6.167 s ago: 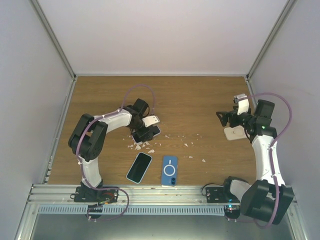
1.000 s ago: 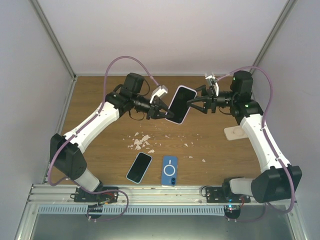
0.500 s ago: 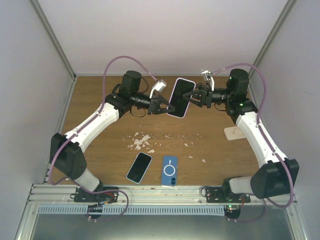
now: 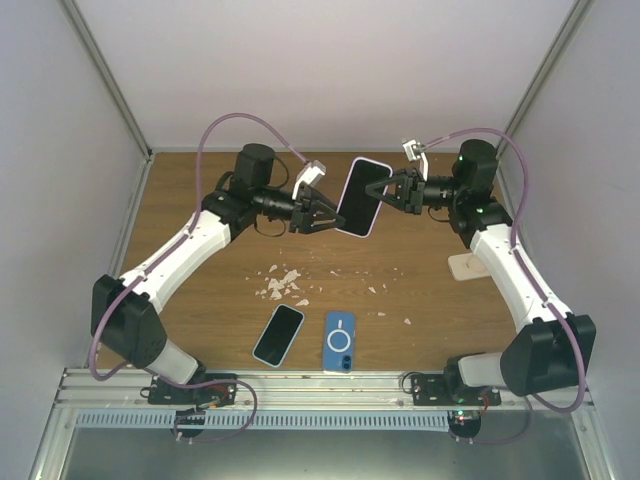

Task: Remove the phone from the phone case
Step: Pick up the phone at the center of the board.

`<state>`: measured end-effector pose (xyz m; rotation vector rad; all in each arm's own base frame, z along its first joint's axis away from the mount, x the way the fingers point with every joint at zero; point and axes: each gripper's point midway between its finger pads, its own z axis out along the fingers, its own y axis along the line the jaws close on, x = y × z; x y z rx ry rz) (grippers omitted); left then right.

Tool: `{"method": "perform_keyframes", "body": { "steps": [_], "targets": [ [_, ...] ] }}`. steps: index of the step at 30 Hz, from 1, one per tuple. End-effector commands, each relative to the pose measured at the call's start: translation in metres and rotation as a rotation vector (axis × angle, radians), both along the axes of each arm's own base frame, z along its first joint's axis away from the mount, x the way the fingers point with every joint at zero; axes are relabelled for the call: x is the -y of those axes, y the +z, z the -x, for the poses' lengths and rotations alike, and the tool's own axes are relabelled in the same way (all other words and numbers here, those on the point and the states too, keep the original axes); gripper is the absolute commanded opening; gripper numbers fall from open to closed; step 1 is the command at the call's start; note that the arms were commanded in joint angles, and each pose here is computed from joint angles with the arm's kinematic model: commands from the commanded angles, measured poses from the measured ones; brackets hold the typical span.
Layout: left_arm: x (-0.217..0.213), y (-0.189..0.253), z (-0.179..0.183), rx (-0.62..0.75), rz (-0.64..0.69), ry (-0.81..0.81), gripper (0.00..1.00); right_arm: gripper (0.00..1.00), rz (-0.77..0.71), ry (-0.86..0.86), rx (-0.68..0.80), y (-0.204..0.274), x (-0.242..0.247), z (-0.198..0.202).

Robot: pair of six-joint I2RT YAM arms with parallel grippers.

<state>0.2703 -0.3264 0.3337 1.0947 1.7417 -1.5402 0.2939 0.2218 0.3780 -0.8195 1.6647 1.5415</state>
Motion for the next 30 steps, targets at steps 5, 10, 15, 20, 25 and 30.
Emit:
{"method": "perform_keyframes", "body": {
  "steps": [5, 10, 15, 20, 25, 30],
  "targets": [
    [-0.028, 0.018, -0.004, 0.098, 0.027, 0.07, 0.56, 0.0, -0.029, -0.019, 0.076, 0.021, 0.016, 0.011],
    [-0.031, 0.016, 0.001, 0.122, 0.022, 0.066, 0.56, 0.0, -0.039, -0.023, 0.078, 0.023, 0.023, 0.014],
    [-0.032, 0.009, 0.006, 0.107, 0.022, 0.055, 0.56, 0.01, -0.051, -0.017, 0.068, 0.022, 0.025, 0.017],
    [-0.031, 0.009, 0.01, 0.097, 0.031, 0.035, 0.56, 0.0, -0.057, -0.02, 0.062, 0.02, 0.026, 0.019],
    [-0.023, 0.009, 0.011, 0.092, 0.031, 0.014, 0.54, 0.0, -0.062, -0.015, 0.052, 0.019, 0.026, 0.02],
    [-0.009, 0.01, 0.011, 0.111, 0.02, -0.009, 0.53, 0.01, -0.068, -0.005, 0.041, 0.017, 0.026, 0.021]
  ]
}}
